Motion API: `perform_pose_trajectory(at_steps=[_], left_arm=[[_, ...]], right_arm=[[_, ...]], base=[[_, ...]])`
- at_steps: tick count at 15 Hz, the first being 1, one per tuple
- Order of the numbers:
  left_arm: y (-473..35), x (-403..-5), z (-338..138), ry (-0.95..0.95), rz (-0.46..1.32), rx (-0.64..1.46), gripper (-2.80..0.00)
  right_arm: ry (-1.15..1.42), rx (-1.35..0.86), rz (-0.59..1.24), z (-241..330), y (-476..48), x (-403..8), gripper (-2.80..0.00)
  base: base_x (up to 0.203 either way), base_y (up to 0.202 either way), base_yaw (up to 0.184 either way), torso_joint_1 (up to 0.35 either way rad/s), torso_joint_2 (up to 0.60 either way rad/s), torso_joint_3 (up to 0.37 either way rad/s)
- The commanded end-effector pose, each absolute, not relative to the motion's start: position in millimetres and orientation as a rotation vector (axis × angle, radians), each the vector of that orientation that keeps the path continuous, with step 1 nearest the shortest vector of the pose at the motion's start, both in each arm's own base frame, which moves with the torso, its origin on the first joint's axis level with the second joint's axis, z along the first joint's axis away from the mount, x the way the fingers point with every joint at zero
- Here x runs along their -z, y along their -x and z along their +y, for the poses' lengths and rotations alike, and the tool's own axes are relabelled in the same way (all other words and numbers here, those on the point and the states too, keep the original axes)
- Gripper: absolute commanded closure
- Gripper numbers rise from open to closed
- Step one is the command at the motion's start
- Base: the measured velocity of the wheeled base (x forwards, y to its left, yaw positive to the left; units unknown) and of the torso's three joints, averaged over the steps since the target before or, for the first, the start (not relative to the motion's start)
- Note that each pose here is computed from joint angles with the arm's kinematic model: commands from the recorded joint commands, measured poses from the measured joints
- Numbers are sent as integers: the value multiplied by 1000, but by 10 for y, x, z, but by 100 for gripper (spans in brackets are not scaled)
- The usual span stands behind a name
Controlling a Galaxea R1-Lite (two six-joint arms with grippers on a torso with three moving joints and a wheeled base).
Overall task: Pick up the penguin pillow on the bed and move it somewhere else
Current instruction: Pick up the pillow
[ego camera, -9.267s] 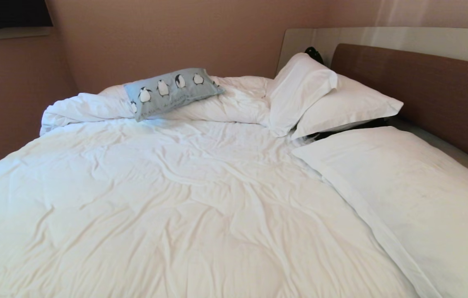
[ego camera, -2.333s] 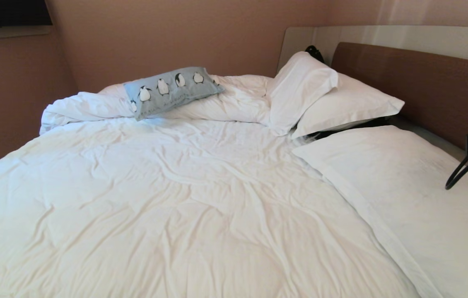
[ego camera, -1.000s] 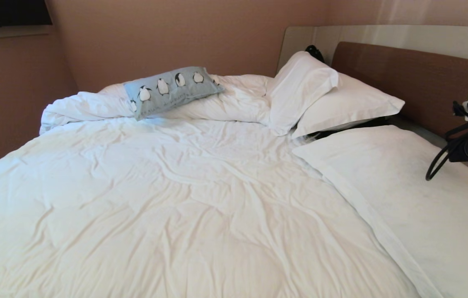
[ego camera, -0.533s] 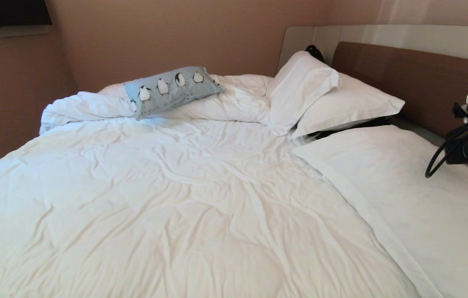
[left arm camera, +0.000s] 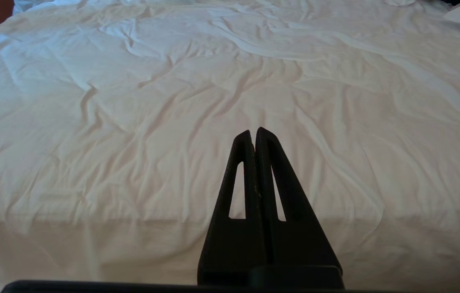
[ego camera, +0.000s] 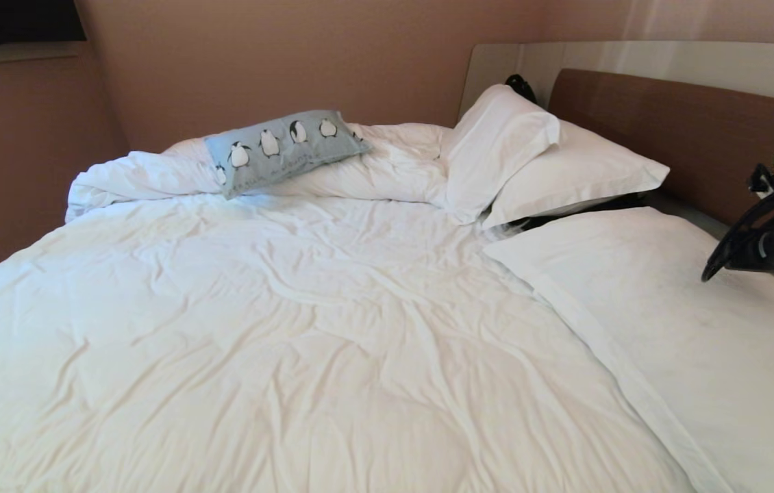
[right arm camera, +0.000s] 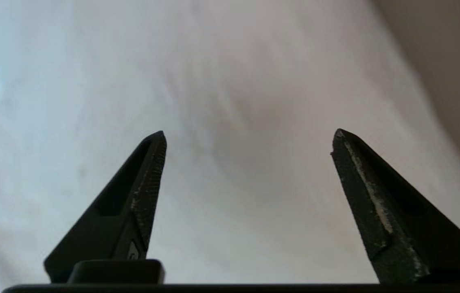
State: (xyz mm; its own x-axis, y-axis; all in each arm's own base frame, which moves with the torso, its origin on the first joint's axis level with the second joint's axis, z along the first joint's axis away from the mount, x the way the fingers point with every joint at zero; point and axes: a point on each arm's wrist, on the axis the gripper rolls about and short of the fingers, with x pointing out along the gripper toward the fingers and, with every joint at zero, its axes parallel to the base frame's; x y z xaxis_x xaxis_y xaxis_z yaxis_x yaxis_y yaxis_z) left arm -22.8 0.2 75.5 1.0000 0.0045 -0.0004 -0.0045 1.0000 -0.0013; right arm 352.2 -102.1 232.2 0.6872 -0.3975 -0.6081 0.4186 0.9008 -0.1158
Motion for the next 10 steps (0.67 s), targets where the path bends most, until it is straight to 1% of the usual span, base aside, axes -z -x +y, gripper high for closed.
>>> perform_pose_trajectory(at_steps=[1, 4, 10], left_arm=[[227, -755, 2, 2, 2, -5, 0], [227, -754, 2, 2, 2, -5, 0], [228, -755, 2, 2, 0, -5, 0]], right_arm=[[-142, 220, 740, -1008, -3454, -2280, -280], [-214, 93, 734, -1110, -3411, -2274, -280], [-220, 15, 766, -1188, -3526, -2078, -280]], base=[[0, 0, 0, 0, 0, 0], [0, 0, 0, 0, 0, 0], [0, 0, 0, 0, 0, 0]])
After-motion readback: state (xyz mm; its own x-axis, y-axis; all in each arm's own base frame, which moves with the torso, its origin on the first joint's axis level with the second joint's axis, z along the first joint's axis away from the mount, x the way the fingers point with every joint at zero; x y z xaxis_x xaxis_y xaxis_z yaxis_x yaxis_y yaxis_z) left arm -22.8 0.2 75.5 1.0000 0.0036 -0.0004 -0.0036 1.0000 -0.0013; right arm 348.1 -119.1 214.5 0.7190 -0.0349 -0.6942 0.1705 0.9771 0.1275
